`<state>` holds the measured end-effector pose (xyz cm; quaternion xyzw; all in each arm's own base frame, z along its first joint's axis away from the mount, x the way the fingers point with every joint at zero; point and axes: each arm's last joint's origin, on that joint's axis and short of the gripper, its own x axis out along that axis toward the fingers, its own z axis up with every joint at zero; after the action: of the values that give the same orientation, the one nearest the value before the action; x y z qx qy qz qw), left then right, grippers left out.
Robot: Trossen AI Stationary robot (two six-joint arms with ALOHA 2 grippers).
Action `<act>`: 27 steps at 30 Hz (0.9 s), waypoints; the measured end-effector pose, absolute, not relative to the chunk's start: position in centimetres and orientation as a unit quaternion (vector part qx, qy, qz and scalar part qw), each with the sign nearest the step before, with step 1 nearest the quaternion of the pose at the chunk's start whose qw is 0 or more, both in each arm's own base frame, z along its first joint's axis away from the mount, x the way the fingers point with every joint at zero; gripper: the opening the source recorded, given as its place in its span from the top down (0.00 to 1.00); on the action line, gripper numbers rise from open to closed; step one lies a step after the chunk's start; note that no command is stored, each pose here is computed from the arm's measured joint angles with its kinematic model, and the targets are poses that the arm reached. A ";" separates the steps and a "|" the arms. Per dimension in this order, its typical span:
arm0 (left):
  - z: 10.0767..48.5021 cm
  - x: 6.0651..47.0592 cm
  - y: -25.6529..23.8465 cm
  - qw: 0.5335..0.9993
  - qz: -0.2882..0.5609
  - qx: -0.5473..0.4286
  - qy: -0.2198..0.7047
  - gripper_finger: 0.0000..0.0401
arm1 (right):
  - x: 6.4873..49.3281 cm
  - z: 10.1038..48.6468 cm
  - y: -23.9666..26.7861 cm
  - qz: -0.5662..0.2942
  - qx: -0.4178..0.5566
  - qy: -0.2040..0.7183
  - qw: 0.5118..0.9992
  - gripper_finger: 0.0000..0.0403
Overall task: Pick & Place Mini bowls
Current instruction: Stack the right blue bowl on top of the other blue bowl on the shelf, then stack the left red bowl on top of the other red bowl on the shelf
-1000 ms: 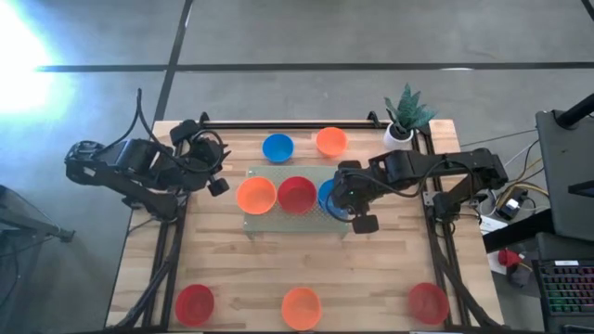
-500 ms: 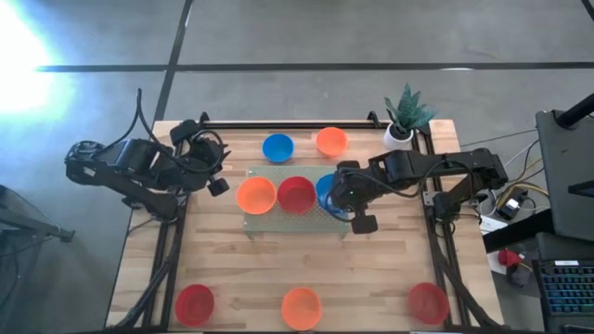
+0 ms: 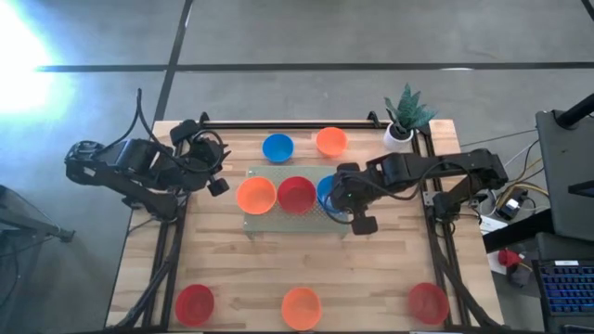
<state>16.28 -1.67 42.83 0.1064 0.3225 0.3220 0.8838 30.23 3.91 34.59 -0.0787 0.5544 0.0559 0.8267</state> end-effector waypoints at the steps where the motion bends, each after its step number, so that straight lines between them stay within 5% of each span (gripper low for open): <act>1: 42.8 16.3 -1.7 0.884 0.322 0.106 0.322 0.84 | 30.2 34.5 3.9 0.056 -0.079 0.555 0.826 0.98; 16: 42.8 16.3 -1.7 0.884 0.322 0.106 0.322 0.84 | 30.3 35.0 3.9 0.048 -0.074 0.547 0.832 0.77; 27: 42.7 16.3 -1.8 0.893 0.290 0.086 0.334 0.84 | 29.9 38.1 3.8 0.041 -0.060 0.510 0.857 0.78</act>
<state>16.34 -1.85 42.69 0.0857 0.3343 0.2902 0.8926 29.90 3.84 38.14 -0.0601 0.5097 0.0410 0.8573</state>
